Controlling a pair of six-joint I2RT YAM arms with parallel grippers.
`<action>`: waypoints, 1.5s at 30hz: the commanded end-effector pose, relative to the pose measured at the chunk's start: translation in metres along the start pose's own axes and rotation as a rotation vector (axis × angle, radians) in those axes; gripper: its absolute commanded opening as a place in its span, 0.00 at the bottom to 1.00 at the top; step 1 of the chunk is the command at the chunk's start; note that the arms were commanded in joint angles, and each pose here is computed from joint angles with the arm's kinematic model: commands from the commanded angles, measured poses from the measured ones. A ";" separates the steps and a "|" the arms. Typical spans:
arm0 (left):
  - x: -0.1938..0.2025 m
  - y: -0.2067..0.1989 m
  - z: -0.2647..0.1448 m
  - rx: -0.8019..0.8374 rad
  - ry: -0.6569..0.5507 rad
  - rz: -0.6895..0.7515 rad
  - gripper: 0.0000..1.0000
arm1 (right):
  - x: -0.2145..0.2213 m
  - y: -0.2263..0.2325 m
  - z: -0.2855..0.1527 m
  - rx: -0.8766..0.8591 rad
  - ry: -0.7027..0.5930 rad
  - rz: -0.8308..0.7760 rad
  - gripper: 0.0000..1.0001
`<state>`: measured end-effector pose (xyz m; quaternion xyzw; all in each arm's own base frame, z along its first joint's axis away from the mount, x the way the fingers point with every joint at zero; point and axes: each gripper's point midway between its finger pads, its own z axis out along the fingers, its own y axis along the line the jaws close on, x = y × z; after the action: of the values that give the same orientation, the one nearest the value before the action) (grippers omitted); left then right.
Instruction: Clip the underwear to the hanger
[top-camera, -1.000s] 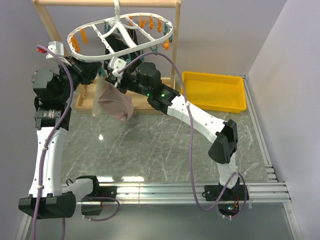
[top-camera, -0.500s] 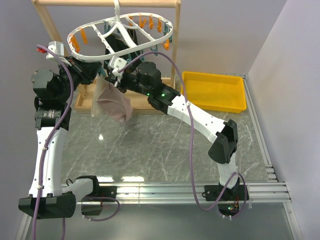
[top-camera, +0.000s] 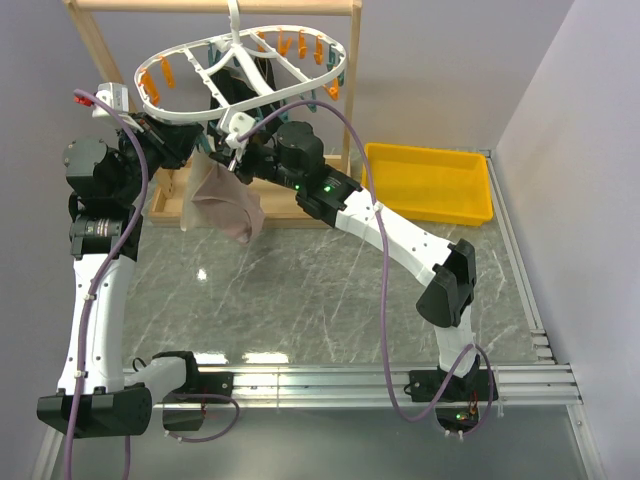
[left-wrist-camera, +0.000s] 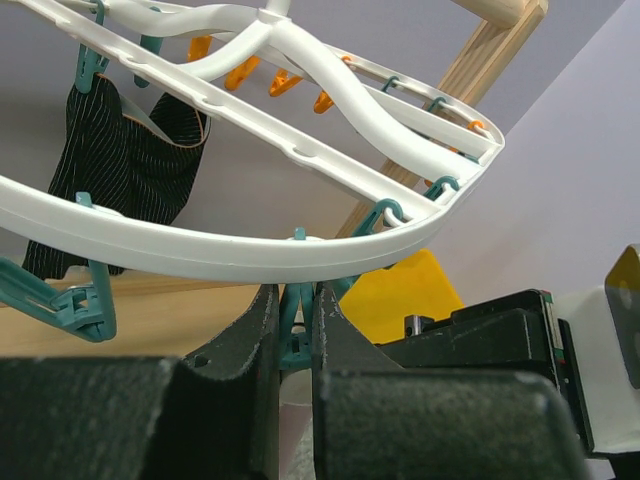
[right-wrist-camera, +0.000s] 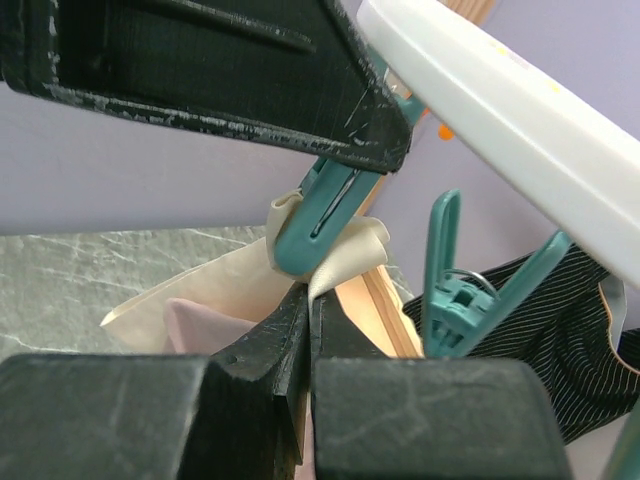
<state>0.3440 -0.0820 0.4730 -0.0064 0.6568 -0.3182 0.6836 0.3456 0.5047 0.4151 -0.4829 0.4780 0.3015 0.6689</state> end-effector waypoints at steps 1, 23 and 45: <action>-0.012 -0.014 -0.006 0.035 -0.030 0.029 0.06 | -0.058 -0.018 -0.013 0.039 -0.118 -0.023 0.00; -0.019 -0.019 -0.007 0.042 -0.051 0.027 0.27 | -0.061 -0.017 -0.012 0.031 -0.123 -0.009 0.00; -0.044 -0.045 -0.022 0.106 -0.123 0.036 0.86 | -0.066 -0.021 -0.010 0.034 -0.130 0.008 0.00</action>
<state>0.3323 -0.0849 0.4871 -0.0050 0.6418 -0.3310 0.6917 0.3394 0.5002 0.4495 -0.4646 0.4660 0.3200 0.6816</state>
